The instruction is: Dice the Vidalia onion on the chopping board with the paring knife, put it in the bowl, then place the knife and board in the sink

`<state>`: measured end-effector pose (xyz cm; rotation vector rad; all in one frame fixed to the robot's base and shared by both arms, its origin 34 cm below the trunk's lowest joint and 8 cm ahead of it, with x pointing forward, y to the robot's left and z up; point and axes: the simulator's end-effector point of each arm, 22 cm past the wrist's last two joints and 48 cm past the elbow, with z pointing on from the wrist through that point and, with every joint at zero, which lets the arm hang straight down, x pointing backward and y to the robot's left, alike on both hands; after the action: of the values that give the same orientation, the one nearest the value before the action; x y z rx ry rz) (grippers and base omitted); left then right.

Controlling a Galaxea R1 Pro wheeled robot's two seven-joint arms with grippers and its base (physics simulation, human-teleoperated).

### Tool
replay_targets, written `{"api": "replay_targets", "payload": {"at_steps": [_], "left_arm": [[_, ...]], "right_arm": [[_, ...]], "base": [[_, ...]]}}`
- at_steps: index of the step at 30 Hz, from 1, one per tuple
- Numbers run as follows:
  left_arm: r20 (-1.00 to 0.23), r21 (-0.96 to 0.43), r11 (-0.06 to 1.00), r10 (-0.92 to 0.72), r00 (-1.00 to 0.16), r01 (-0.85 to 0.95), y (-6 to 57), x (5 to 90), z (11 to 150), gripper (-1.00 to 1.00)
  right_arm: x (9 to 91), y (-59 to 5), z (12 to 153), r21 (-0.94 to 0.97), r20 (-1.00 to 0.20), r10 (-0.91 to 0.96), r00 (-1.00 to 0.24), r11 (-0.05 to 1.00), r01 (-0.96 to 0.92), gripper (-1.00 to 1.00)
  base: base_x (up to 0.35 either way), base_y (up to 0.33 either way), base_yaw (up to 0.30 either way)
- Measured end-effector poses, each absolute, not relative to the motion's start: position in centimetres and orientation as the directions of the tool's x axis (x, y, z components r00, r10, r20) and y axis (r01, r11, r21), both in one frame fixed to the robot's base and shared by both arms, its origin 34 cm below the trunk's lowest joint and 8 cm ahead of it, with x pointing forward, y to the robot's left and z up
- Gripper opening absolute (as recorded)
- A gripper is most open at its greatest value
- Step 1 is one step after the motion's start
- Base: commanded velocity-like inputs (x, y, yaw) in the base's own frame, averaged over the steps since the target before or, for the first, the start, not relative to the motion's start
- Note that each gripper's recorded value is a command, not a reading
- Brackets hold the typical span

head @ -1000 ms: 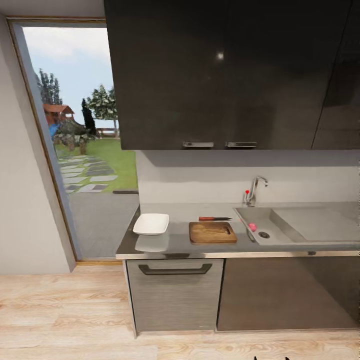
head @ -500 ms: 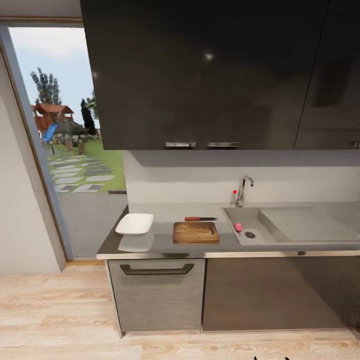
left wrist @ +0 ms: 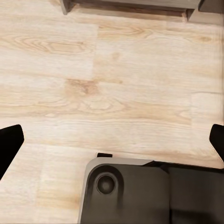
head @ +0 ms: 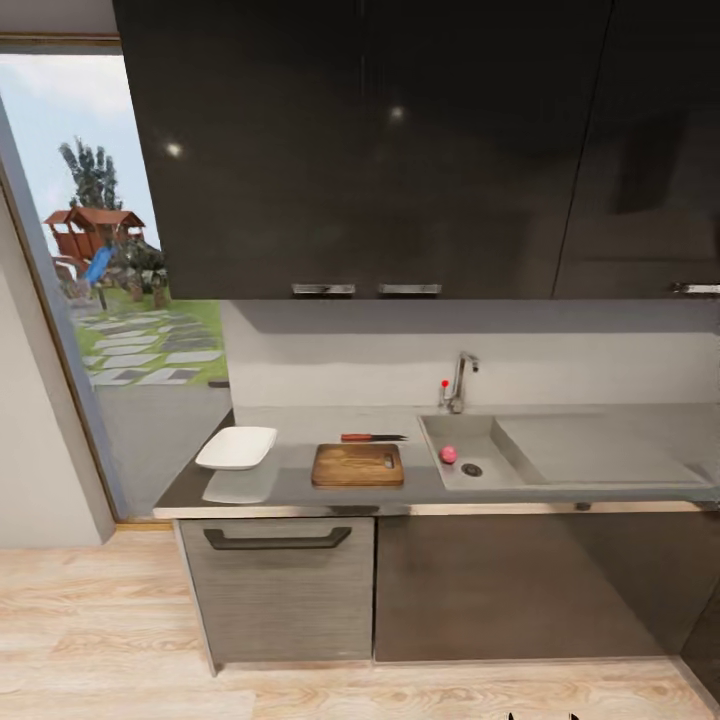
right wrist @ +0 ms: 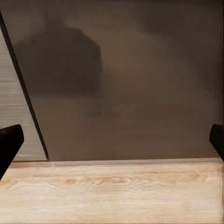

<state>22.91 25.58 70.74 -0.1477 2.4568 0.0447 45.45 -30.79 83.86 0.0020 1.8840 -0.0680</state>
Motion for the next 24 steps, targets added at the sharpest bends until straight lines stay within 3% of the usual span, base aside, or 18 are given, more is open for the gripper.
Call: {"api": "replay_targets", "payload": {"at_steps": [24], "left_arm": [[-0.613,-0.003,0.993,-0.095,-0.785,-0.118,25.58,22.27,70.49,1.00]], "right_arm": [[45.05,-30.81,83.05,-0.048,-0.943,-0.034,-0.332,0.998,0.034,1.00]], "base": [[0.000,-0.306,0.000]]}}
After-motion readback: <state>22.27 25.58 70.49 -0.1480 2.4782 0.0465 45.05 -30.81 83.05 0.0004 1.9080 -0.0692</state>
